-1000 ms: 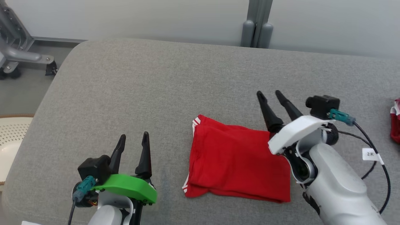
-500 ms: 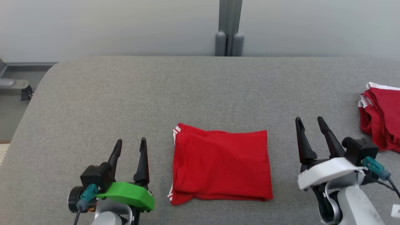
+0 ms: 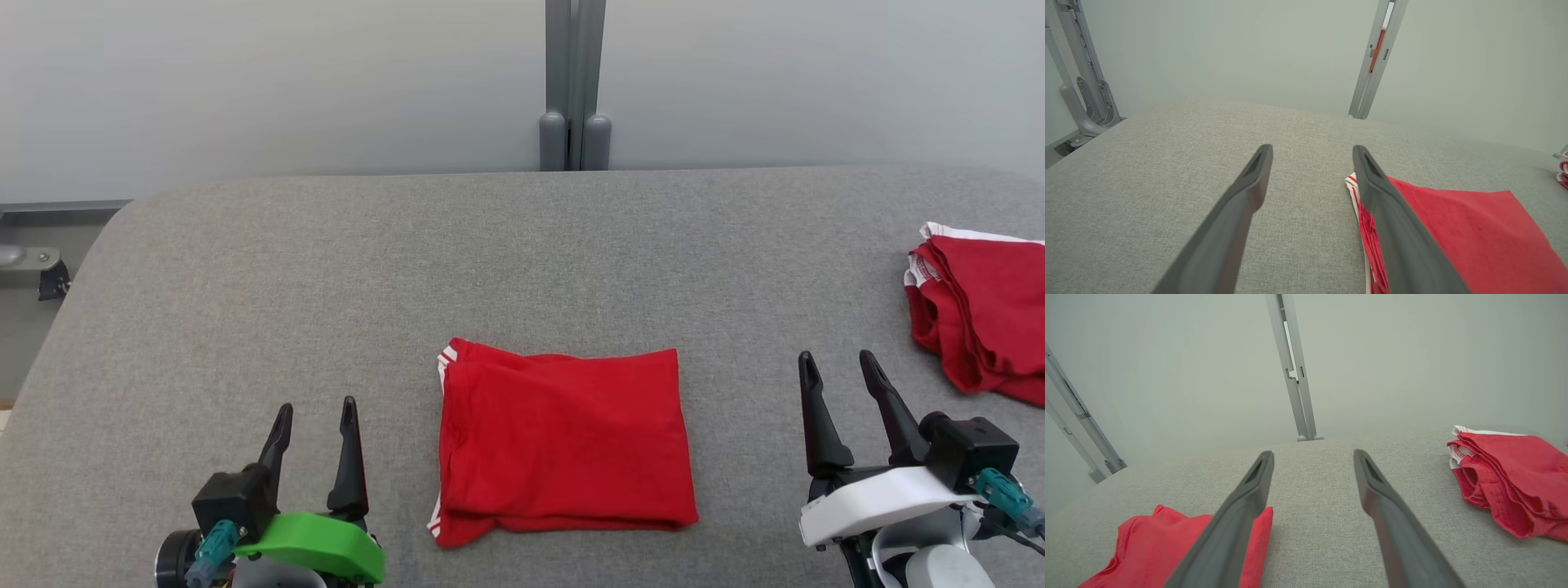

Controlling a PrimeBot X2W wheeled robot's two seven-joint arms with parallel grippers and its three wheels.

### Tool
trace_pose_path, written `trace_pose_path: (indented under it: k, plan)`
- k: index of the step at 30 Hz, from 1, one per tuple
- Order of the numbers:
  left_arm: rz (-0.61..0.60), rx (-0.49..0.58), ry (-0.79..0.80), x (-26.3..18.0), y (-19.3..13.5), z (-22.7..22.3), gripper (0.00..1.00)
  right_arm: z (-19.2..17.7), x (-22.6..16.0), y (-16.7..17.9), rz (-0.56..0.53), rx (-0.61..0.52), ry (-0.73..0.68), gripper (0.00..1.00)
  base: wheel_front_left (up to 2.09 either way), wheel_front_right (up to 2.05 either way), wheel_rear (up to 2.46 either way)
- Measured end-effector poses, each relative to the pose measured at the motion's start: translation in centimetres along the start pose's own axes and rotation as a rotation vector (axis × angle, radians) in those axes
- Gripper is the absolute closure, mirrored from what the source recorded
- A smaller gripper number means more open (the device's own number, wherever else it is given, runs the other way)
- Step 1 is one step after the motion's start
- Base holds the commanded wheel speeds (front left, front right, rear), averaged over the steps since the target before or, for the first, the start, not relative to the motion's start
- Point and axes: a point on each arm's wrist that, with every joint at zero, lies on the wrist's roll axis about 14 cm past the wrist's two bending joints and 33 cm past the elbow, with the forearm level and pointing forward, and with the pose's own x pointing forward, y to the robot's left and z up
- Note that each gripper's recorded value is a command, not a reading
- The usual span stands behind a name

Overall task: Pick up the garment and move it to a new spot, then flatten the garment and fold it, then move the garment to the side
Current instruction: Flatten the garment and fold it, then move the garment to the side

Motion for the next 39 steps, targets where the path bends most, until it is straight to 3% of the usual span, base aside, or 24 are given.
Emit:
trace_pose_path:
  k: [24, 39]
  plan:
    - [0.029, 0.019, 0.014, -0.3, 1.0, -0.6, 0.0, -1.9, 0.5, 0.0, -0.002, 0.016, 0.09, 0.0, 0.0, 0.0, 0.0]
    - [0.089, 0.015, 0.042, 0.4, 2.5, -1.5, 0.0, -10.5, 2.8, 3.7, 0.119, 0.066, 0.562, 0.0, 0.0, 0.0, 0.0]
